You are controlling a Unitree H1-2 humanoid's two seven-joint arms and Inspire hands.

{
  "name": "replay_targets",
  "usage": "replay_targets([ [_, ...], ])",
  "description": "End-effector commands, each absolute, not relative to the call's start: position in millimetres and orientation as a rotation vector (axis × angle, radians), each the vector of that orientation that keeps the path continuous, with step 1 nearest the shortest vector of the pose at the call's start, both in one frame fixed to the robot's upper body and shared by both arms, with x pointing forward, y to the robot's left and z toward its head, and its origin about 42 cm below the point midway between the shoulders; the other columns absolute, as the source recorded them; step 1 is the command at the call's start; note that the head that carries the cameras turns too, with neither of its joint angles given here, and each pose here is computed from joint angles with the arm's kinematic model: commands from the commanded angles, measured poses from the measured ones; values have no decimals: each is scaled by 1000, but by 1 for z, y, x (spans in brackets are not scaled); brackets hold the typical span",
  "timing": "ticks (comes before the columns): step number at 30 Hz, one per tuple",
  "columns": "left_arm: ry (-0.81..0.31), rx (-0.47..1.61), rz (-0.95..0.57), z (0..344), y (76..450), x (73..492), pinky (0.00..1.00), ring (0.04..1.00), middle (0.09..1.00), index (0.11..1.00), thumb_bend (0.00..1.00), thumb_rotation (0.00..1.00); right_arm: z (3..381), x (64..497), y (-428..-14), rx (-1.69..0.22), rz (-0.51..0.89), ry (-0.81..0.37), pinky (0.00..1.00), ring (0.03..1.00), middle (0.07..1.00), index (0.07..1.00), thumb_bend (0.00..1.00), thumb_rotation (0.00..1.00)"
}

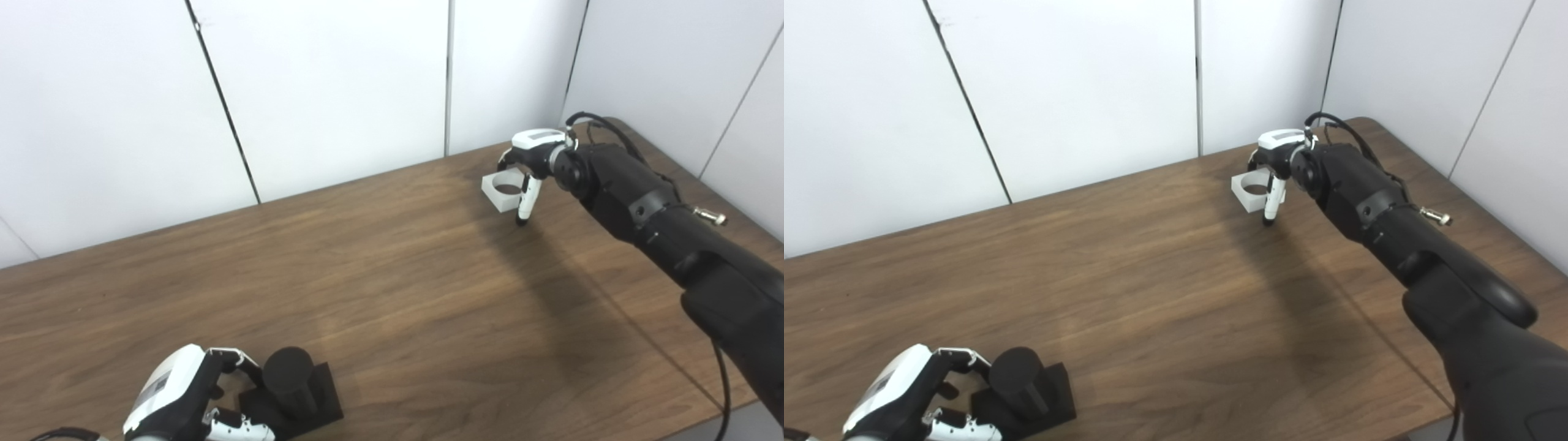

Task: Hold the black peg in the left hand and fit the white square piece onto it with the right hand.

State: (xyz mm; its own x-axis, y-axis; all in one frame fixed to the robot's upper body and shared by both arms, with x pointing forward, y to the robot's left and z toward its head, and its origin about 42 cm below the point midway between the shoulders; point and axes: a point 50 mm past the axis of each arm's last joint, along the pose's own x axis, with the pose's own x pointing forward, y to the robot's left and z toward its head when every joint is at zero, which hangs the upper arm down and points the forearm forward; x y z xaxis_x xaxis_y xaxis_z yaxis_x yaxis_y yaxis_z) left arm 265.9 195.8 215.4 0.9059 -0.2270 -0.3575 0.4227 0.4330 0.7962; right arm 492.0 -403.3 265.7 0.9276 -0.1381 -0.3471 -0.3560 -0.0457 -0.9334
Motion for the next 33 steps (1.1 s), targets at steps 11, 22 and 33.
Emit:
replay_targets([
  [11,326,1065,-447,201,196,258,713,812,769,484,522,48,280,501,-400,-1682,190,308,1000,943,866,654,850,189],
  [22,335,1066,-445,200,191,257,705,814,776,484,523,50,268,496,-404,-1689,213,241,976,885,787,484,525,138],
  [33,338,1055,-441,199,187,256,698,806,778,484,523,49,263,493,-408,-1635,177,210,964,878,775,485,525,137],
])
